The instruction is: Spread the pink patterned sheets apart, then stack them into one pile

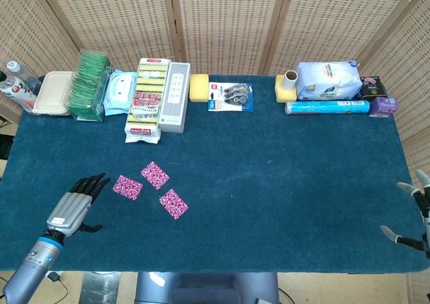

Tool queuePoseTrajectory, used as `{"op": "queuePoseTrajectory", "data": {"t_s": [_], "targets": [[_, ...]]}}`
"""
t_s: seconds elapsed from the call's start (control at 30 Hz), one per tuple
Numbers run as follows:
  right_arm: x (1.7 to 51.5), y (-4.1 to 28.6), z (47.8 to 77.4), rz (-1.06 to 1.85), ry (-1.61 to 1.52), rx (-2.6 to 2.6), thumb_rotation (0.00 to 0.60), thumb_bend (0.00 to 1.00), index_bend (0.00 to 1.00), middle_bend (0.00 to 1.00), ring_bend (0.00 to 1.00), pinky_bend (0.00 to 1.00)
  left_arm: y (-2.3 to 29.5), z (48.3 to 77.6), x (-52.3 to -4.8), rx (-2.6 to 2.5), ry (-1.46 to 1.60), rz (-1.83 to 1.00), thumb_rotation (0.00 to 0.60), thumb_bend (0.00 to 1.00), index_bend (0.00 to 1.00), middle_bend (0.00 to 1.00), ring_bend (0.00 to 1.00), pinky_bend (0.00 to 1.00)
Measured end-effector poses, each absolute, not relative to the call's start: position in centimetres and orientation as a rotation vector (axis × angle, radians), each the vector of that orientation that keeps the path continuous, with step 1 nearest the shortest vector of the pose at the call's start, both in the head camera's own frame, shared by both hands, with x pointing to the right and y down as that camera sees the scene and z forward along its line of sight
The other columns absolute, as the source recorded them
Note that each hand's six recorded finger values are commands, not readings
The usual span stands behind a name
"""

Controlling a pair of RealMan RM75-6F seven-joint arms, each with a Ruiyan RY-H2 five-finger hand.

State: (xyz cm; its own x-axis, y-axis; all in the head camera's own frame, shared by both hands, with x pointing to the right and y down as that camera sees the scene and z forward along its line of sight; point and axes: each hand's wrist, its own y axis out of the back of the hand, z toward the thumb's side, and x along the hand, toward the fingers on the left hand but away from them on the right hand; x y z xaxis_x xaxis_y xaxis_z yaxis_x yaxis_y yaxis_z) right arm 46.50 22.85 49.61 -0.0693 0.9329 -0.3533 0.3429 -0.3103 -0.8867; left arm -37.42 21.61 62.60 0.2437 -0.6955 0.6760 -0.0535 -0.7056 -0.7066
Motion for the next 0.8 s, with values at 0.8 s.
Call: {"op": "queuePoseTrajectory", "data": {"t_s": [0.8], "targets": [[46.7, 22.8, 49.5, 1.379, -1.389, -1.672, 0.600, 0.00, 0.21, 0.00, 0.00, 0.00, 16.2, 67.8, -27.3, -1.959, 0.419, -1.265, 0.600, 0.12, 0.00, 0.00, 0.00, 0.05]]}}
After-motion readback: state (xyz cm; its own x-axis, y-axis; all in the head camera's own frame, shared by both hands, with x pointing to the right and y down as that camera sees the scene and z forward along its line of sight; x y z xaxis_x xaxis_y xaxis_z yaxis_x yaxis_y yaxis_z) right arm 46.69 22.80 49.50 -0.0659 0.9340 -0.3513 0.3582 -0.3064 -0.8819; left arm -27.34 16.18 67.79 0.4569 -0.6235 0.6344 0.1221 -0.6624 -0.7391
